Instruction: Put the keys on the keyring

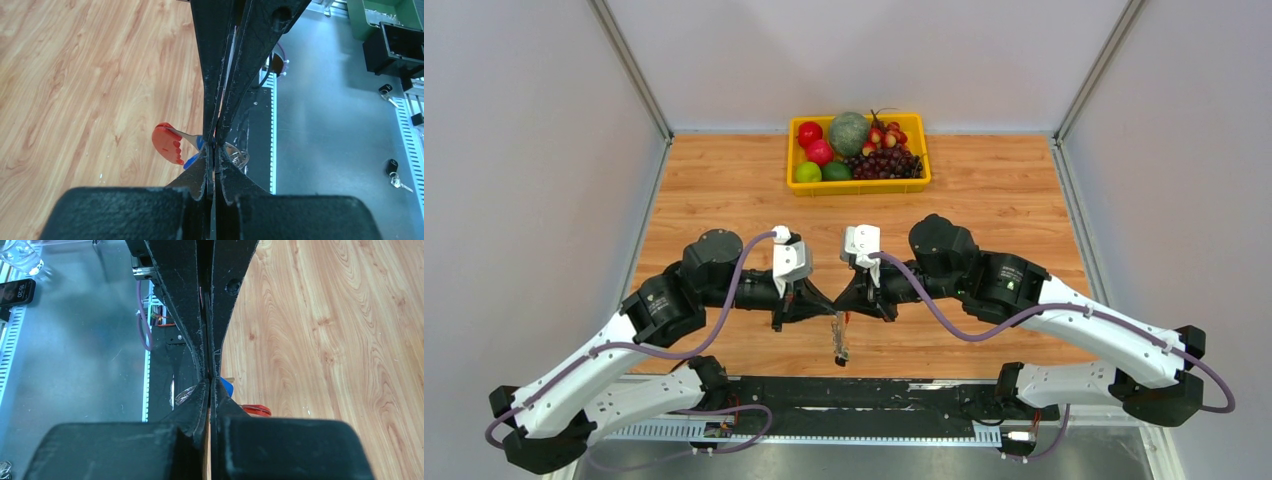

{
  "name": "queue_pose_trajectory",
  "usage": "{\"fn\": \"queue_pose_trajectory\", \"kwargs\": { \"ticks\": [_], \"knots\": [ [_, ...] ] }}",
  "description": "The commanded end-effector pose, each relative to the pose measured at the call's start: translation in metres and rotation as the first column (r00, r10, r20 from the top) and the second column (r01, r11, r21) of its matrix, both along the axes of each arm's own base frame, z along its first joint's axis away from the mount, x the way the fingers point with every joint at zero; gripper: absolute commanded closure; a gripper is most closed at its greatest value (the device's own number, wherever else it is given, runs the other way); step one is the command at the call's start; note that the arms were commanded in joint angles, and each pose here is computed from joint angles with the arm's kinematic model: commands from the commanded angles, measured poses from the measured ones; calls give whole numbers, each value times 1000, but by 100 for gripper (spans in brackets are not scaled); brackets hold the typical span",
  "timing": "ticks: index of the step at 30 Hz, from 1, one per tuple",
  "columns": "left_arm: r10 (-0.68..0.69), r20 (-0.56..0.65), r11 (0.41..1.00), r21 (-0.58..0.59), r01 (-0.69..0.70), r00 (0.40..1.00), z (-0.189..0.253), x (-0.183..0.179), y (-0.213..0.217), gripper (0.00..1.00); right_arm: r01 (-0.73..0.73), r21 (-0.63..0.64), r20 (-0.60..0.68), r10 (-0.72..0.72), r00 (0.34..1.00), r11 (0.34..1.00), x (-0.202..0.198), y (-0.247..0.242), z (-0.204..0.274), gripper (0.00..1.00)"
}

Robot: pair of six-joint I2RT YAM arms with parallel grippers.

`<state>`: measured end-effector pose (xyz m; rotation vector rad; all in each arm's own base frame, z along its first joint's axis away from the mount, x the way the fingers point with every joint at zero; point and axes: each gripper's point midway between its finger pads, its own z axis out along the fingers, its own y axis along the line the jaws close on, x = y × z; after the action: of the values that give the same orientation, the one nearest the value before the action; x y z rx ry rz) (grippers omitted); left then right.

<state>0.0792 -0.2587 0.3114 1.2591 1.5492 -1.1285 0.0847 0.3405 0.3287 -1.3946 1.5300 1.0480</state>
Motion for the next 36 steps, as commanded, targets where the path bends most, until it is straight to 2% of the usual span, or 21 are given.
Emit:
{"fn": "queue_pose_trajectory", "kwargs": {
  "ticks": [1,3,7,9,11,22,29,36],
  "knots": [
    [9,85,994,-106,0,996,32,1,0,100,-30,54,25,28,999,998,-4,-1,20,100],
    [19,103,991,-135,-5,995,37,0,2,98,-20,69,28,18,999,997,-4,-4,23,100],
    [14,149,967,-252,24,989,56,-11,10,73,26,170,28,-31,999,985,-2,-7,42,100],
    [8,173,952,-302,46,985,64,-17,13,65,44,231,24,-51,998,972,-2,-9,54,100],
    [10,192,938,-343,58,981,70,-20,15,62,58,288,26,-68,997,956,-2,-13,66,100],
    [73,223,890,-454,37,972,84,-11,12,54,52,426,-10,-52,999,903,-10,-17,106,100],
    [91,258,847,-527,61,962,101,-11,11,54,15,472,-12,-11,1000,882,-19,-20,124,100],
    [82,266,833,-548,81,960,105,-13,11,55,6,501,-21,6,1000,865,-23,-22,131,100]
  ]
}}
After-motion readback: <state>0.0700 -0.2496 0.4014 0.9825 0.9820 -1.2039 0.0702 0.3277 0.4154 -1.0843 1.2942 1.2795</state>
